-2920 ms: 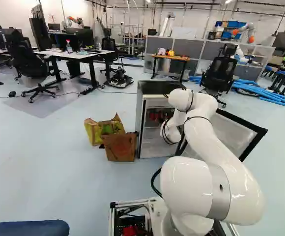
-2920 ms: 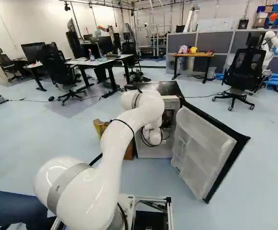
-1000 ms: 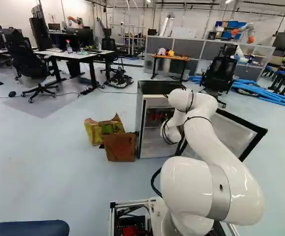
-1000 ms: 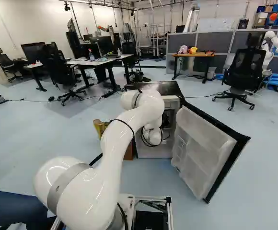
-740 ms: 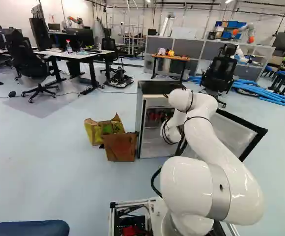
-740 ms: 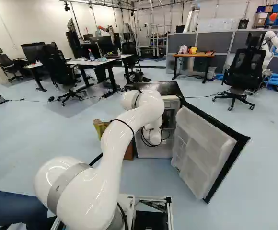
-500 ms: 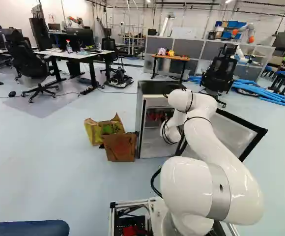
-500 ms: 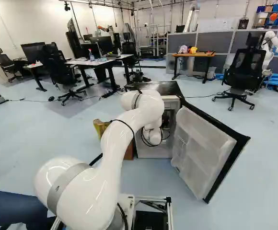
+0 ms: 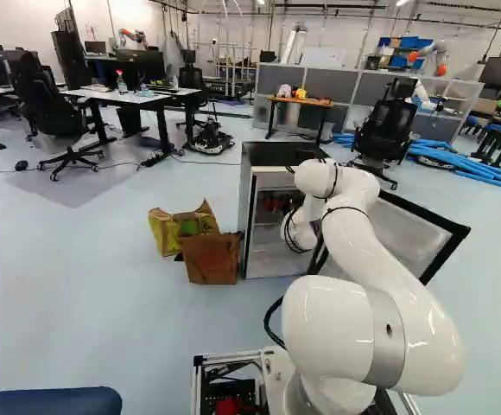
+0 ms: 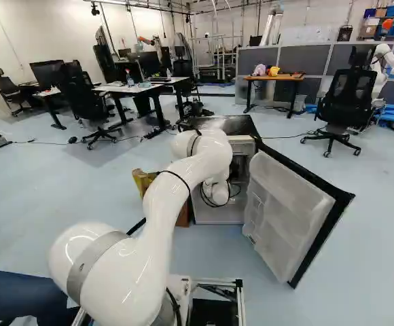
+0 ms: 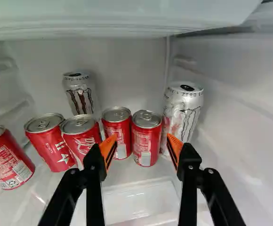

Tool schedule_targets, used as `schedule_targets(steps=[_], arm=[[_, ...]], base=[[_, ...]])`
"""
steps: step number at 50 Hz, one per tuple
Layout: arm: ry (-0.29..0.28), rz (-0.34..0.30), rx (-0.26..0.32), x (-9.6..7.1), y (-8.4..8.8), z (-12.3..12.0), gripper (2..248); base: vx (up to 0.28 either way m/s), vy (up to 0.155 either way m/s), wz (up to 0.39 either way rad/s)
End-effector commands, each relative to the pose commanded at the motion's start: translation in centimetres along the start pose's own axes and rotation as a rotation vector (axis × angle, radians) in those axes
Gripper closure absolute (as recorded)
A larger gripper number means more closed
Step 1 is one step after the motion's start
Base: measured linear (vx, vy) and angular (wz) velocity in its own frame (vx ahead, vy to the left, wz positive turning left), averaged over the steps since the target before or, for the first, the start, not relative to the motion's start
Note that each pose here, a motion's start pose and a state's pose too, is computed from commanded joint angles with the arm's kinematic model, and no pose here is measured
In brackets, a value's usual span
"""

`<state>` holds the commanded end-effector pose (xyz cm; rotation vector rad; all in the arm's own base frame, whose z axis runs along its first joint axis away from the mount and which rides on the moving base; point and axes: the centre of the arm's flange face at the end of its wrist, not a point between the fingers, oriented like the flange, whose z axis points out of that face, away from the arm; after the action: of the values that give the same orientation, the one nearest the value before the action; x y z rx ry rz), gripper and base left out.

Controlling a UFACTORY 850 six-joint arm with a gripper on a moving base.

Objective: Grab a drink from the fridge

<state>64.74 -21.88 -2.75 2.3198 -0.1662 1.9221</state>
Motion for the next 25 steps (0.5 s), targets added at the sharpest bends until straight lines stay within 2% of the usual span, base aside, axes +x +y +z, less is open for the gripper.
schedule_targets(steps=[25], arm=[[0.023,-0.005,0.003,-0.3,-0.1,1.1,89]], base=[[0.0,0.0,0.0]])
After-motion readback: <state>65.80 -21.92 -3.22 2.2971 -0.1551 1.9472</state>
